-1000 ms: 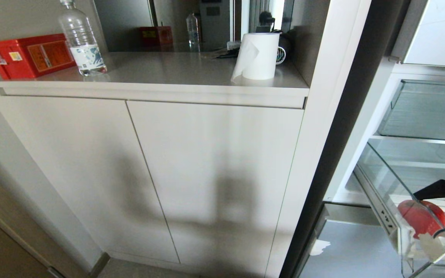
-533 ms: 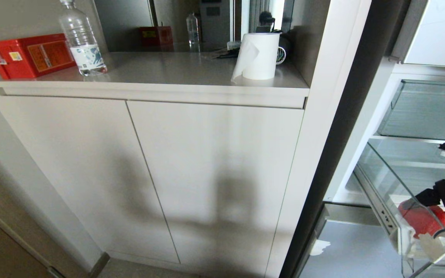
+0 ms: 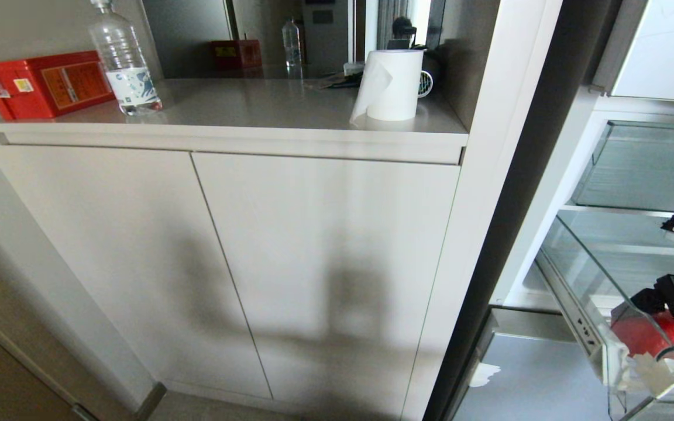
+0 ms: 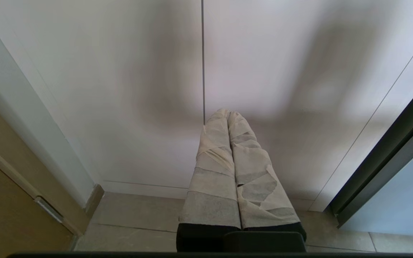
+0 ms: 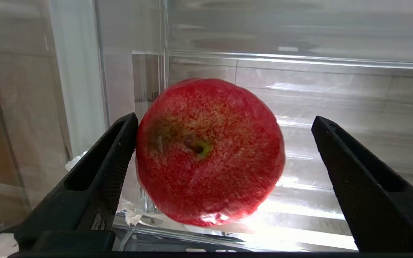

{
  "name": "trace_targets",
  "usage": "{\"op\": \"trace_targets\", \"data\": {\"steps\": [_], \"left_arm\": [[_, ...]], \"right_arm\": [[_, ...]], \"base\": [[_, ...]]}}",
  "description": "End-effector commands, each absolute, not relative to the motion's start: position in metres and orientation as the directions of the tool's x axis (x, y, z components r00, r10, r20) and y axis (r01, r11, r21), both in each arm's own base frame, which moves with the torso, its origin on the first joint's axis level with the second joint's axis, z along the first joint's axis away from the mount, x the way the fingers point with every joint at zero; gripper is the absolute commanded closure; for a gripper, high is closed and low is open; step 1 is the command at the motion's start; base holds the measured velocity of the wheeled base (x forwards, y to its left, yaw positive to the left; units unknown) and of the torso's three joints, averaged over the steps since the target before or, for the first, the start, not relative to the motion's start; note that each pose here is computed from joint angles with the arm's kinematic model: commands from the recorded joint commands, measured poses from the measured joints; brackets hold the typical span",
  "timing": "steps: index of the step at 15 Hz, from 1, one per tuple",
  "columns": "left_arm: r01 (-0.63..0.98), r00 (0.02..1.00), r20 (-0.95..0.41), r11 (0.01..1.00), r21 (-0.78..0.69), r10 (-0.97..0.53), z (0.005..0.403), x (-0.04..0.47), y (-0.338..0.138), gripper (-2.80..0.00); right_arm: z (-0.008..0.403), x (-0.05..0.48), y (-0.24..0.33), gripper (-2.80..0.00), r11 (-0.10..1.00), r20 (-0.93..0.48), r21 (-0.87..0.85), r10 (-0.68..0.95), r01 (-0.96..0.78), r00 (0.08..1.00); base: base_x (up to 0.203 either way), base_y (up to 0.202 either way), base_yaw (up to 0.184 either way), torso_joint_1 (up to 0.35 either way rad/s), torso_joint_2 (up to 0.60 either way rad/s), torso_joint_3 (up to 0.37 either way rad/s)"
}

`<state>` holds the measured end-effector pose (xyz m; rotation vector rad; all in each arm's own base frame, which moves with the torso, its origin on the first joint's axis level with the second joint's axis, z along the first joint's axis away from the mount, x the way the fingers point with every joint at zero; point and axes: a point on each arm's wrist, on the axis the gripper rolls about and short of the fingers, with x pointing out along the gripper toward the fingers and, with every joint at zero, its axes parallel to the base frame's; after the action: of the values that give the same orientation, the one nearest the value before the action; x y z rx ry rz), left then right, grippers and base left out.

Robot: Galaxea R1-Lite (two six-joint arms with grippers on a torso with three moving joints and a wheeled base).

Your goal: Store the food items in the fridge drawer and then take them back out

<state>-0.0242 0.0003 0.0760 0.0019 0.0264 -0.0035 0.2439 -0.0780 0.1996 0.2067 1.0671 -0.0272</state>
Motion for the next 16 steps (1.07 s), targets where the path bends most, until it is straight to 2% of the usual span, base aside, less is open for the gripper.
{"op": "trace_targets", "data": {"steps": [1, 16], "left_arm": [[0.003, 1.000, -0.026, 1.000, 0.002, -0.003, 0.076, -0.024, 0.000, 0.00], [0.003, 1.000, -0.026, 1.000, 0.002, -0.003, 0.076, -0.024, 0.000, 0.00]], "right_arm": [[0.203, 0.242, -0.077, -2.80, 0.981, -0.867, 0.153, 0.076, 0.119, 0.492], [0.190, 0.232, -0.072, -2.80, 0.988, -0.919, 0.096, 0.042, 0.119, 0.392]], "base": [[0.000, 0.000, 0.000, 0.000, 0.00, 0.000], [0.000, 0.000, 0.000, 0.000, 0.00, 0.000]]}}
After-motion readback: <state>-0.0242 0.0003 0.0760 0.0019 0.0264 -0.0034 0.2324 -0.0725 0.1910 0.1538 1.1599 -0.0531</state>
